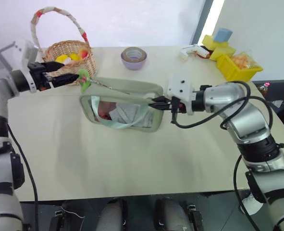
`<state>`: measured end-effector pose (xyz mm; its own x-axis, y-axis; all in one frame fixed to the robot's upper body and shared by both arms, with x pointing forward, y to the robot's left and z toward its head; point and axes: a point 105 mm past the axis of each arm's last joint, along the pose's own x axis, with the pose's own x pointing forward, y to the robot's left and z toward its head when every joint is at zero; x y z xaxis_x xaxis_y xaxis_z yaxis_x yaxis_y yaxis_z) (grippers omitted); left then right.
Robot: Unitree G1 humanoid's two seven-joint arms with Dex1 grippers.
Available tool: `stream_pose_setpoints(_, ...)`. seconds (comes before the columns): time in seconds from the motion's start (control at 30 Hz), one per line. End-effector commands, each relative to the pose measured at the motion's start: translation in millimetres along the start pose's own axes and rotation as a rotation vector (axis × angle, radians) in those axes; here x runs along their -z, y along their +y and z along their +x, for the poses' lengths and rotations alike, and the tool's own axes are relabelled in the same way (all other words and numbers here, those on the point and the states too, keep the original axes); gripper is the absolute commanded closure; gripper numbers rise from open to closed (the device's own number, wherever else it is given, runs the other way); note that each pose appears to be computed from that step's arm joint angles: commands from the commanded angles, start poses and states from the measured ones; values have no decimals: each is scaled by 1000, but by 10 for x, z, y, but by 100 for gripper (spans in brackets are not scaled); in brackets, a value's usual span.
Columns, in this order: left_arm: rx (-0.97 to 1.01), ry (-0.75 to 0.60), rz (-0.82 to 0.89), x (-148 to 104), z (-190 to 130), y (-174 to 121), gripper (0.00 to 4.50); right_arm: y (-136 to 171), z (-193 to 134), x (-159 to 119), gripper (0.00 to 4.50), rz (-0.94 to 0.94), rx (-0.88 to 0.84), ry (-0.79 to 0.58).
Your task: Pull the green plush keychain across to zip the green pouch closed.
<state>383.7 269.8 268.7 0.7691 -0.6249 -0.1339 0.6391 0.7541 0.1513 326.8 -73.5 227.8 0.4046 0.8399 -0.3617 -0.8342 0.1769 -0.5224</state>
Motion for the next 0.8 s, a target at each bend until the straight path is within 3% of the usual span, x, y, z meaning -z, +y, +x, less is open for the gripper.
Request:
stream_pose_setpoints(0.03,37,-8,44,-70,32,-45,0,20,-40,-57,448,-34,-8,-15)
stream_pose_setpoints(0.4,86,-17,55,24,273,-126,0,19,-26,-87,448,-42,-2,-22)
stream_pose_setpoints(0.5,107,-56,36,-46,281,-153,81,1,-18,-70,450,-43,9,-16)
stream_pose_setpoints(0.73,125,-127,18,-287,176,-160,422,-77,-13,-40,450,-40,53,-8)
stream_pose_setpoints(0.8,163,-147,20,-388,107,-210,422,-133,-10,-6,450,-46,79,4)
